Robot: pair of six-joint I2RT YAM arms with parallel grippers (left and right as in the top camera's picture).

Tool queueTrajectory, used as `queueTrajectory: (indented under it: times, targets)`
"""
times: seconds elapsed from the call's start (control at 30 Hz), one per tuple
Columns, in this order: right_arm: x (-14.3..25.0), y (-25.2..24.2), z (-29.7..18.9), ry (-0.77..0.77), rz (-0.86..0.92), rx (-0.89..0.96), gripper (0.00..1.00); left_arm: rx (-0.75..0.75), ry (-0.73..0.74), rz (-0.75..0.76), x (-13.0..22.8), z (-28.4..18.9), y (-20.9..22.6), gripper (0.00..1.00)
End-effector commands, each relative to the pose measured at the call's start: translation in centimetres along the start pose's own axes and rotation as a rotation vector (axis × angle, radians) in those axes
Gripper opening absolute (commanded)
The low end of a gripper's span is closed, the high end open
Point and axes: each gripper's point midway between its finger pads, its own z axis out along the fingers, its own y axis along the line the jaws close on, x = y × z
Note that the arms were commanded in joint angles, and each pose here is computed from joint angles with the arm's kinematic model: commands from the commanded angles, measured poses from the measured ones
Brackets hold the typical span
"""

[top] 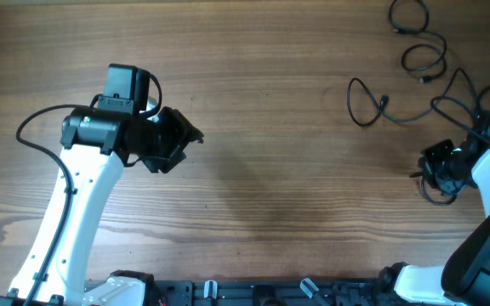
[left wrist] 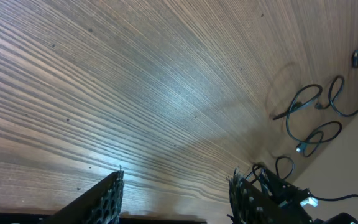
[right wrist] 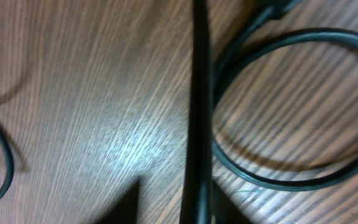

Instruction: Untangle cables

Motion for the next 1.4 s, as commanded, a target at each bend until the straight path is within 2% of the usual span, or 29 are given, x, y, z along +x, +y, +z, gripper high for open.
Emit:
queueTrajectory:
  times: [0.0,0.07,0.2,0.37,0.47,0.5,0.53,0.8,0.87,0.93,1.03,1.17,1.37]
  targets:
    - [-0.5,2.4,-1.3,0.02,-0.036,-0.074,0.89,0.0,-0.015,0.015,-0.2,-0.2,-0.2,0.57]
    - [-1.3,3.4,-2.8,0.011,-0.039,-0.079,0.93,0.001,-0.015,0.015,-0.2,-0.2,-0.2,0.57]
    - [-2.5,5.1,-7.0,-0.015,-0.099,-0.096,0.93,0.009,-0.021,0.019,-0.3,-0.2,-0.4,0.58]
    - [-2.1,4.8,-11.7,-0.097,-0.134,-0.087,0.91,0.014,-0.025,0.022,-0.4,-0.2,-0.6,0.58]
    - [-2.2,3.4,-11.8,-0.117,-0.127,-0.02,0.69,0.015,-0.025,0.022,-0.4,-0.2,-0.6,0.58]
    - [-1.9,2.6,-11.4,-0.111,-0.121,0.016,0.56,0.014,-0.025,0.022,-0.4,-0.2,-0.6,0.58]
    - [-1.8,2.1,-11.0,-0.107,-0.118,0.035,0.53,0.014,-0.025,0.022,-0.4,-0.2,-0.6,0.58]
    - [0.8,-1.7,-5.1,-0.006,-0.098,0.132,0.56,0.014,-0.025,0.022,-0.4,-0.2,-0.6,0.58]
    - [0.5,-1.6,-4.6,-0.013,-0.099,0.129,0.49,0.014,-0.025,0.022,-0.4,-0.2,-0.5,0.58]
    - [0.1,-1.4,-4.0,-0.036,-0.093,0.113,0.47,0.014,-0.025,0.022,-0.4,-0.2,-0.6,0.58]
    - [-0.1,-1.4,-3.6,-0.05,-0.042,0.105,0.29,0.014,-0.025,0.022,-0.4,-0.2,-0.5,0.58]
    - [-0.5,-1.0,-3.6,-0.071,0.004,0.09,0.22,0.014,-0.025,0.022,-0.4,-0.2,-0.5,0.58]
    - [-0.8,-0.8,-3.6,-0.09,0.175,0.074,0.04,0.014,-0.025,0.022,-0.4,-0.2,-0.5,0.58]
